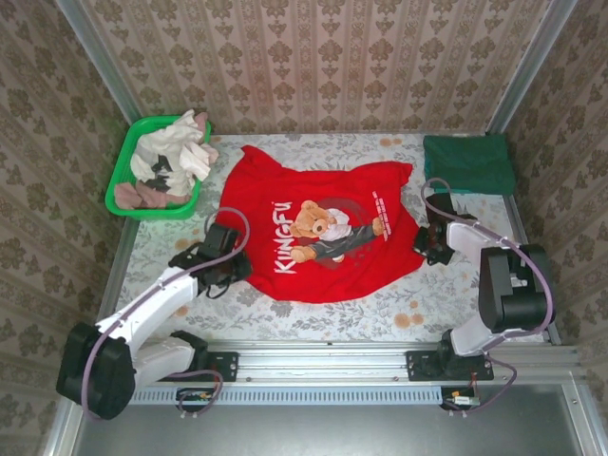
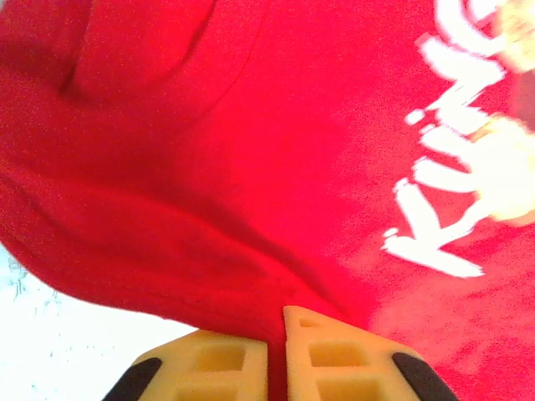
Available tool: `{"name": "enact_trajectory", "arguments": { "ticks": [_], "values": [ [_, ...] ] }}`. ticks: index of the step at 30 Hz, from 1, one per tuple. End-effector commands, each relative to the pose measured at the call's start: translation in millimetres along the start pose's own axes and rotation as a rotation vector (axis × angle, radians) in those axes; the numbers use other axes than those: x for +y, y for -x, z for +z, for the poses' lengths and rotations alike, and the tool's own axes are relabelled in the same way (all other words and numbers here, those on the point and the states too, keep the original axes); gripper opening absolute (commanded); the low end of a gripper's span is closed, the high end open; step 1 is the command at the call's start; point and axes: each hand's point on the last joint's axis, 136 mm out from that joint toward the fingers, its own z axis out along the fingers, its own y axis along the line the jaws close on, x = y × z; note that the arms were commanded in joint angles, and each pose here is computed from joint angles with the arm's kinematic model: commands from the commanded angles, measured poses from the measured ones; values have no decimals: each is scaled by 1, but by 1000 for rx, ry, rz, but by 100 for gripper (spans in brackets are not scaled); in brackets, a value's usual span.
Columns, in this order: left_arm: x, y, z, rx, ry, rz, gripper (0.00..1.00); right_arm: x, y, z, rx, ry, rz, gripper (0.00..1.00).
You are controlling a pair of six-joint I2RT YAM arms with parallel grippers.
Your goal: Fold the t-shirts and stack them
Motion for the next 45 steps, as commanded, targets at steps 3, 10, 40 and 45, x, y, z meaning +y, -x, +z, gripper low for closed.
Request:
{"name": "enact_trajectory", "arguments": {
  "ticks": [3, 10, 40, 45],
  "values": [
    [-27, 63, -47, -109, -38, 99, 0, 40, 33, -102, -212, 172, -31, 0],
    [-63, 148, -161, -330, -16, 234, 0, 63, 65, -253, -497, 313, -91, 0],
    [-27, 29, -20, 75, 11, 244, 72, 44, 82, -109, -320, 19, -139, 0],
    [-28, -75, -6, 250, 1, 251, 67, 30, 63, -106, -309, 8, -138, 0]
  ]
}}
